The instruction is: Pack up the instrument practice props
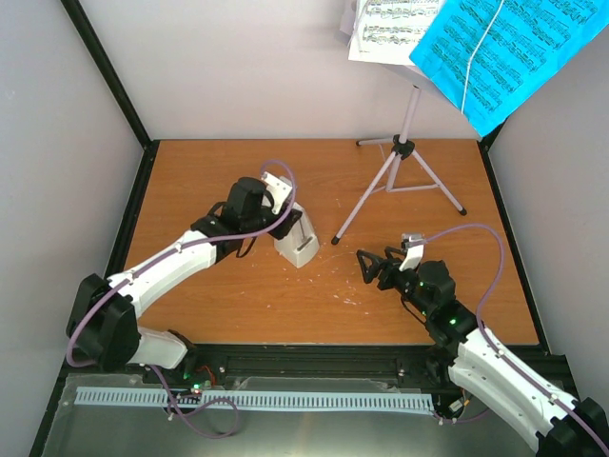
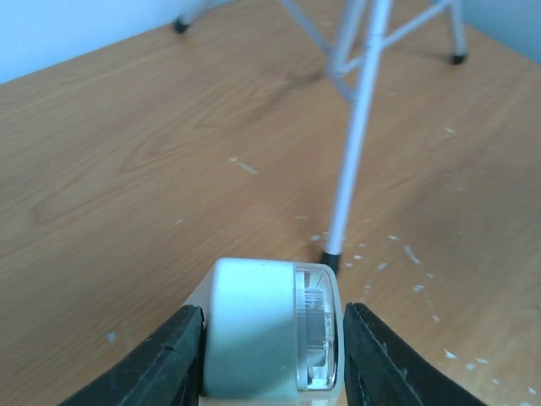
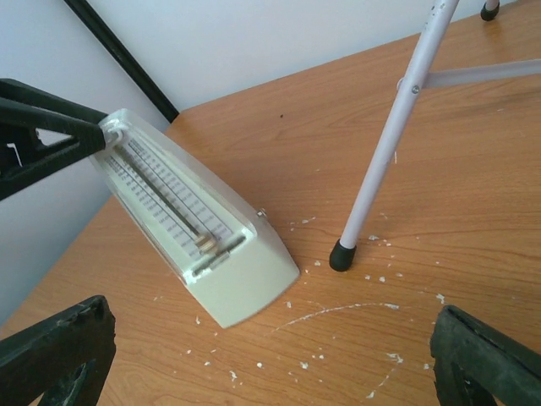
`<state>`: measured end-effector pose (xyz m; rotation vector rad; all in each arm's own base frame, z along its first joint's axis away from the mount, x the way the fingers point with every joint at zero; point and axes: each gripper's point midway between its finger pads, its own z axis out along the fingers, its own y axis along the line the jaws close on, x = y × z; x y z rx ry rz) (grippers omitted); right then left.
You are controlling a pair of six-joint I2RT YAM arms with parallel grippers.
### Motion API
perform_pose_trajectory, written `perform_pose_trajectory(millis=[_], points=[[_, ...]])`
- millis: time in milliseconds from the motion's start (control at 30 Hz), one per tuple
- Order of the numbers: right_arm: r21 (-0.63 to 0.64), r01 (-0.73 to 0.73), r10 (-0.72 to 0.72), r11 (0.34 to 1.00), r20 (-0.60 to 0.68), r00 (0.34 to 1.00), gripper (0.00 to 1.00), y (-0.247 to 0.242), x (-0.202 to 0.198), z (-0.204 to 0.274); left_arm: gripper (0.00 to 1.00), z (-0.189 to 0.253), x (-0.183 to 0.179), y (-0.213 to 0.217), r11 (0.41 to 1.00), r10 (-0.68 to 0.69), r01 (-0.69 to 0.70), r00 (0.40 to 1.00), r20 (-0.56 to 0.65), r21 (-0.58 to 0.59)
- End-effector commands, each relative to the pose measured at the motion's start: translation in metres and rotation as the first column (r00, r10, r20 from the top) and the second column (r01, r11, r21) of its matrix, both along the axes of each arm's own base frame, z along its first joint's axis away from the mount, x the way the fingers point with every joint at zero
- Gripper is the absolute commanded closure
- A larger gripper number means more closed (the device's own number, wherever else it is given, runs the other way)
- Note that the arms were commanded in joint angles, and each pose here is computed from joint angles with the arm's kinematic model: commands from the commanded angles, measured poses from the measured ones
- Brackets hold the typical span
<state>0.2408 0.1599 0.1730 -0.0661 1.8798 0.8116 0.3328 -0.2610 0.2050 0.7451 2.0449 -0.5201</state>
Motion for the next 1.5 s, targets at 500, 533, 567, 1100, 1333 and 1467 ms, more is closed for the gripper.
perform_pose_trajectory(millis=[500, 533, 567, 1100, 1333, 1467], points=[[-0.027, 0.015, -0.015, 1.0, -0.018, 1.0, 0.0, -0.002, 0.004, -0.01, 0.18, -0.035, -0.032, 0.006, 0.979, 0.102, -0.158, 0.927, -0.361, -0.128], [-0.028, 0.016, -0.017, 0.999, -0.02, 1.0, 0.0, -0.002, 0.004, -0.011, 0.18, -0.036, -0.035, 0.004, 0.979, 0.092, -0.153, 0.922, -0.376, -0.138], [-0.029, 0.016, -0.017, 0.999, -0.021, 1.0, 0.0, -0.002, 0.005, -0.011, 0.18, -0.039, -0.039, 0.003, 0.978, 0.085, -0.152, 0.915, -0.395, -0.143], [-0.103, -0.215, 0.215, 0.971, -0.011, 0.977, 0.0, 0.034, -0.005, -0.026, 0.1, -0.017, -0.078, -0.017, 0.967, -0.187, 0.11, 0.921, -0.341, -0.231], [-0.21, -0.257, 0.279, 0.943, 0.084, 0.956, 0.0, 0.055, -0.007, -0.031, 0.02, 0.005, -0.033, 0.022, 0.994, -0.062, 0.047, 0.987, -0.15, -0.099], [-0.27, -0.259, 0.294, 0.927, 0.097, 0.951, 0.0, 0.069, -0.006, -0.043, 0.01, 0.017, -0.019, 0.009, 0.985, -0.15, 0.141, 0.984, -0.091, -0.103]])
